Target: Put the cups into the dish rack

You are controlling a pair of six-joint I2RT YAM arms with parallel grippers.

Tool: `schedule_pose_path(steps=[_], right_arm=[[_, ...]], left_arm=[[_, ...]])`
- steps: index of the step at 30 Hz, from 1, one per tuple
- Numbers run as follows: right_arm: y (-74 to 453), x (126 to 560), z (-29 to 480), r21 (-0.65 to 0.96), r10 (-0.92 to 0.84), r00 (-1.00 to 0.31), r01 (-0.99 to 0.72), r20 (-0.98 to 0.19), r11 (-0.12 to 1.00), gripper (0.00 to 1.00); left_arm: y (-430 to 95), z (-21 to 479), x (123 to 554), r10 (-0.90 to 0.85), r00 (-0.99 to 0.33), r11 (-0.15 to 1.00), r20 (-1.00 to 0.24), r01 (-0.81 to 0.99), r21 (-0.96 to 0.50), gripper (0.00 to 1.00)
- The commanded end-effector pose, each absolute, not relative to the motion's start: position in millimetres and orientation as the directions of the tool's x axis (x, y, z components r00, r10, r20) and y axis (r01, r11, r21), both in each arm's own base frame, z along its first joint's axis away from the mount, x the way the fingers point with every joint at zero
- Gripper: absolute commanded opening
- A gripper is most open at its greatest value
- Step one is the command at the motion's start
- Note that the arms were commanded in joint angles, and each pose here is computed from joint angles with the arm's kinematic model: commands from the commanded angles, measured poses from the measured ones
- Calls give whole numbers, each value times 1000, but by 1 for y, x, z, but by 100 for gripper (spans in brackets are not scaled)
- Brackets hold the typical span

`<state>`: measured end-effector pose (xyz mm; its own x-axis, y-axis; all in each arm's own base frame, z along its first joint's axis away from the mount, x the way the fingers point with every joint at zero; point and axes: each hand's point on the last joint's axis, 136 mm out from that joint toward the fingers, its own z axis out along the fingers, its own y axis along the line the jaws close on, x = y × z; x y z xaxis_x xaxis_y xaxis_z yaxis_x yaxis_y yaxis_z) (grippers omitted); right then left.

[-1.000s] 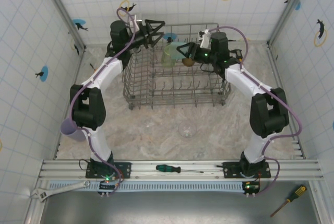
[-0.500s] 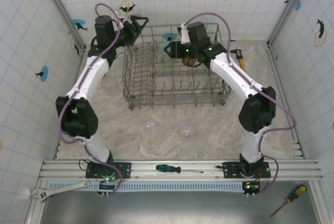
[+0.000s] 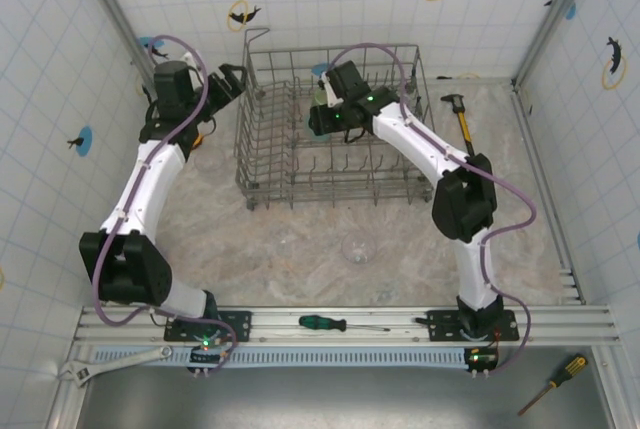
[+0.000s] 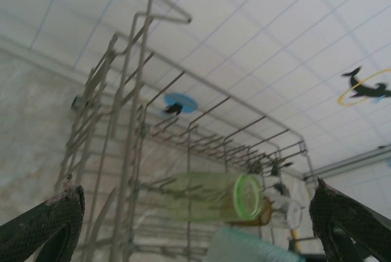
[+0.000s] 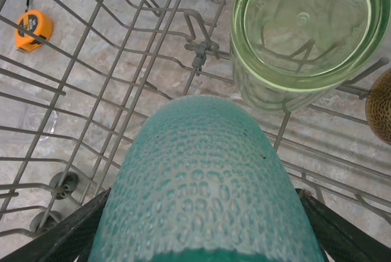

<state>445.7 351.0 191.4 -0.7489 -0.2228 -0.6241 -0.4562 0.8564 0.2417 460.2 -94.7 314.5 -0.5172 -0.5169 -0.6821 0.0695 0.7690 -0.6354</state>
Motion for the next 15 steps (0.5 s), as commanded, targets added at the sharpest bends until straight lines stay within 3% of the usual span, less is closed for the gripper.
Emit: schedule_pose_path(steps=[1,8,15], right_arm=[[358,451,196,214,-236,-729,-467,-643,858,57],[376,454,185,209,-252,-731,-476,-635,854,57],[388,457,173,217,-243,-733,-472,-636,855,58]], left_arm=[[-87,313,443,-452,-524,825,-722,61,-562,97],[-66,274,416,-422,-542,876,-727,-37,-480,97],[-63,271,393,-415,-545,881,-729,-41,-470,97]])
